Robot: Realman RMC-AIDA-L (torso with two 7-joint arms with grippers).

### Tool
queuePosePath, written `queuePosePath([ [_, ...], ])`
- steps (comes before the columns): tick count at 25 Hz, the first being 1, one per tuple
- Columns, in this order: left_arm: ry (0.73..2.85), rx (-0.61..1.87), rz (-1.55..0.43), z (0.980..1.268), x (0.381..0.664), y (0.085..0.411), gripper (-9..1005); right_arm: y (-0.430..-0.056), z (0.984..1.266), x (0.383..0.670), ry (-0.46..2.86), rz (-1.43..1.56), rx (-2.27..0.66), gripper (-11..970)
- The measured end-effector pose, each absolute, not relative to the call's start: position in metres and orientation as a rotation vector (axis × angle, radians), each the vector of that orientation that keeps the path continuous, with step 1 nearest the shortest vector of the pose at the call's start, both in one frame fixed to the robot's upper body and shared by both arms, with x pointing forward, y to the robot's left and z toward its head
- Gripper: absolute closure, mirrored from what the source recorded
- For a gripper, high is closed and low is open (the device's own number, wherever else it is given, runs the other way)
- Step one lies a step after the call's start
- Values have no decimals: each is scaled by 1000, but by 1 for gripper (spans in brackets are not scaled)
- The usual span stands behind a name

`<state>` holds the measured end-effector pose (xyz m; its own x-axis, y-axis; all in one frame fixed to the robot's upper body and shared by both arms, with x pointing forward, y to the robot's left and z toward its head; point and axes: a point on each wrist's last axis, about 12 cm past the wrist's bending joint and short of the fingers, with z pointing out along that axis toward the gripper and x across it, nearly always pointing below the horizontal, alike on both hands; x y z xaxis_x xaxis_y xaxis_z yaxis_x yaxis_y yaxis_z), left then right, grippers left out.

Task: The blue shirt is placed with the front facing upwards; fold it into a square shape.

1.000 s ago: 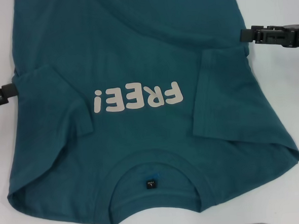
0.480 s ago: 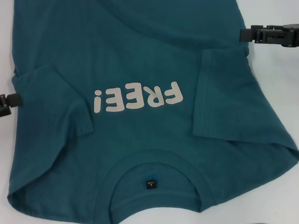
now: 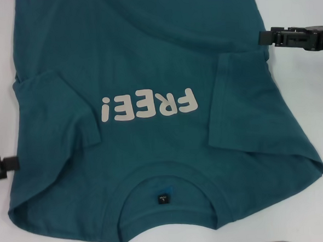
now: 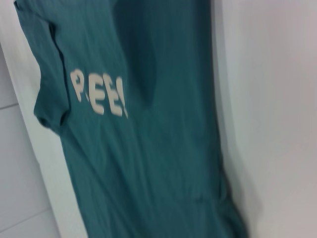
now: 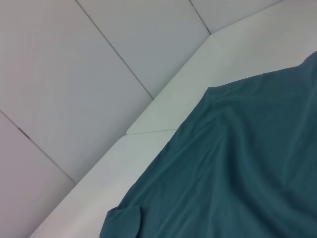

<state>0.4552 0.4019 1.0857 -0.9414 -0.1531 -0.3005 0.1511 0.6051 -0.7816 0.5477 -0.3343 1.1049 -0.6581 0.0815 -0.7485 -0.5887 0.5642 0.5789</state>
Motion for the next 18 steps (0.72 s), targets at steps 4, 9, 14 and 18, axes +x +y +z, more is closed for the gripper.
queuePosePath([
  [4,2520,-24,-1297,1085,443,406,134,-334,1105,548,2035,1118,-405,127],
  [9,2541,-68,-1288,1083,430,416,135,-334,1105,548,2034,1117,-407,127],
  [14,2583,-92,-1273,1079,421,420,134,-334,1105,548,2034,1118,-407,127],
  [18,2617,-91,-1271,1075,419,417,134,-334,1105,548,2035,1119,-405,127],
])
